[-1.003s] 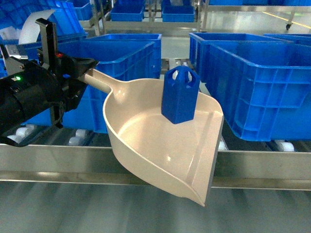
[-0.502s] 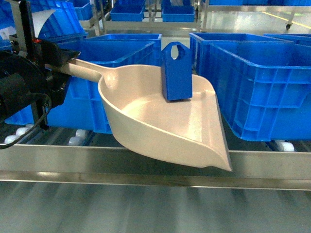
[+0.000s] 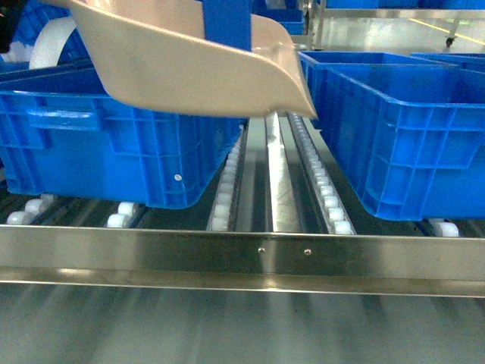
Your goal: Place part in tray to right shelf
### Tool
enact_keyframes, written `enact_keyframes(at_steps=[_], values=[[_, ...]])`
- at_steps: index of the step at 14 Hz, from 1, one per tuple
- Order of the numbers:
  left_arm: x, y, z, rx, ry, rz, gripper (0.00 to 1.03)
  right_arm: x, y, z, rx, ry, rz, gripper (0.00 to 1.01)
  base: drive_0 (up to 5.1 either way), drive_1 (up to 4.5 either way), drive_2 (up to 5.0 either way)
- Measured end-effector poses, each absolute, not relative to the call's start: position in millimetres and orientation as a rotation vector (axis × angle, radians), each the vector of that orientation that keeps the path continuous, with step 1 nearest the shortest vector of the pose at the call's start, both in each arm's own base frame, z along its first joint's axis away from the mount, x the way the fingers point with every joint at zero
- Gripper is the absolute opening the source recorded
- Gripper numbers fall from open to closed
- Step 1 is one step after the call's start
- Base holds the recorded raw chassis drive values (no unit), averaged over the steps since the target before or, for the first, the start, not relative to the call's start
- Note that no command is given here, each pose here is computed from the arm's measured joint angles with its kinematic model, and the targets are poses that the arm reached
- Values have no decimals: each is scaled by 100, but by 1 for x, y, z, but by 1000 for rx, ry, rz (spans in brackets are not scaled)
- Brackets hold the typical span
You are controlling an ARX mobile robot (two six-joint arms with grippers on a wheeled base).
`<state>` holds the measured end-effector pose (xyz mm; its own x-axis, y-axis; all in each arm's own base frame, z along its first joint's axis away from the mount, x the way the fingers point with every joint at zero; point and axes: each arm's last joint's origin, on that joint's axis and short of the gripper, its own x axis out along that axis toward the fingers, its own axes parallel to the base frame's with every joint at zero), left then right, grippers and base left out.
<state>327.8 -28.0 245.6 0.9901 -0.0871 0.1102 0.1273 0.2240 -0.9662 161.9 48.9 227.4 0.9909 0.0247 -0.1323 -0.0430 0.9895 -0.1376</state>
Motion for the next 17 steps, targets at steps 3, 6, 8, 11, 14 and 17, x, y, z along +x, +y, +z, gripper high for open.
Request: enact_keyframes(at_steps=[3, 6, 8, 11, 14, 17], values=[[345, 12, 300, -1232, -183, 77, 16, 162, 49, 227, -141, 131, 34, 98, 0, 0, 0], [344, 45, 336, -1044, -346, 292, 16, 162, 49, 227, -141, 131, 34, 98, 0, 0, 0], [335, 55, 331, -916, -332, 386, 16, 162, 49, 227, -141, 131, 34, 98, 0, 0, 0], [332, 56, 338, -859, -351, 377, 16, 162, 49, 227, -141, 130, 34, 98, 0, 0, 0], [333, 50, 339, -856, -348, 355, 16, 162, 49, 227, -141, 131, 34, 98, 0, 0, 0], [326, 53, 346, -777, -370, 398, 16, 162, 49, 227, -141, 131, 34, 98, 0, 0, 0]])
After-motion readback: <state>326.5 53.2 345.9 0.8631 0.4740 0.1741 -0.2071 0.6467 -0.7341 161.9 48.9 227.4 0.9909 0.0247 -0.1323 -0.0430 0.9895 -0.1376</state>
